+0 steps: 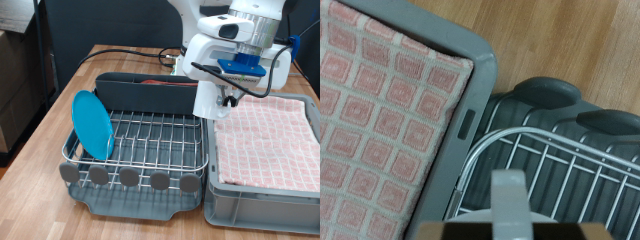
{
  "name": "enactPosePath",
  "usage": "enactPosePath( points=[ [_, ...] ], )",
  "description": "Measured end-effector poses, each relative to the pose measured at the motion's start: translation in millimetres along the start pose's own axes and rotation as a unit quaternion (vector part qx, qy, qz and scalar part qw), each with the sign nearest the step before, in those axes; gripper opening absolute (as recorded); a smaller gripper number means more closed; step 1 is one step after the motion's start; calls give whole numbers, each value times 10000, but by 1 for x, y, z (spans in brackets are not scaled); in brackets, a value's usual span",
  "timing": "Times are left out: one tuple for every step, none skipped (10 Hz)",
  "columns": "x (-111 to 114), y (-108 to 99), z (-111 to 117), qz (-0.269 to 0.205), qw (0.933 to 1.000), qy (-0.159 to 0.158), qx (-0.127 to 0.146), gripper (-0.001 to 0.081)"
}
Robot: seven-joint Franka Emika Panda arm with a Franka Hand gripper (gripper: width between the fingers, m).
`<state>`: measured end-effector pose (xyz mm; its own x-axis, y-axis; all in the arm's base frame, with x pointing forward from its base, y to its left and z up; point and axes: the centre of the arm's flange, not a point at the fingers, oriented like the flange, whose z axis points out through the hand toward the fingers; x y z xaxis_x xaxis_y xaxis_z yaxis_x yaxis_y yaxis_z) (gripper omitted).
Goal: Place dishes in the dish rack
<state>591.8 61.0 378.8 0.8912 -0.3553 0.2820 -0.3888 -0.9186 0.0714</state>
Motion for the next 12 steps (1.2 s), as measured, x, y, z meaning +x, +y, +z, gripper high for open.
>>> enactPosePath(
  points=[
    [9, -2, 1, 10, 10000, -20, 28, 71],
    [18, -4, 3, 34, 10000, -19, 69, 71],
    [25, -6, 7, 72, 9999, -13, 108, 71],
    [32, -8, 11, 98, 9999, 16, 122, 71],
    [38, -10, 16, 125, 9998, 46, 133, 71],
    [44, -12, 22, 158, 9997, 69, 154, 71],
    [49, -14, 29, 184, 9997, 84, 165, 71],
    [53, -15, 35, 223, 9995, 126, 174, 71],
    [58, -14, 42, 290, 9993, 180, 170, 71],
    [63, -12, 48, 340, 9991, 229, 94, 71],
    [67, -10, 53, 354, 9990, 288, -2, 71],
    [72, -8, 57, 338, 9988, 336, -77, 71]
  ],
)
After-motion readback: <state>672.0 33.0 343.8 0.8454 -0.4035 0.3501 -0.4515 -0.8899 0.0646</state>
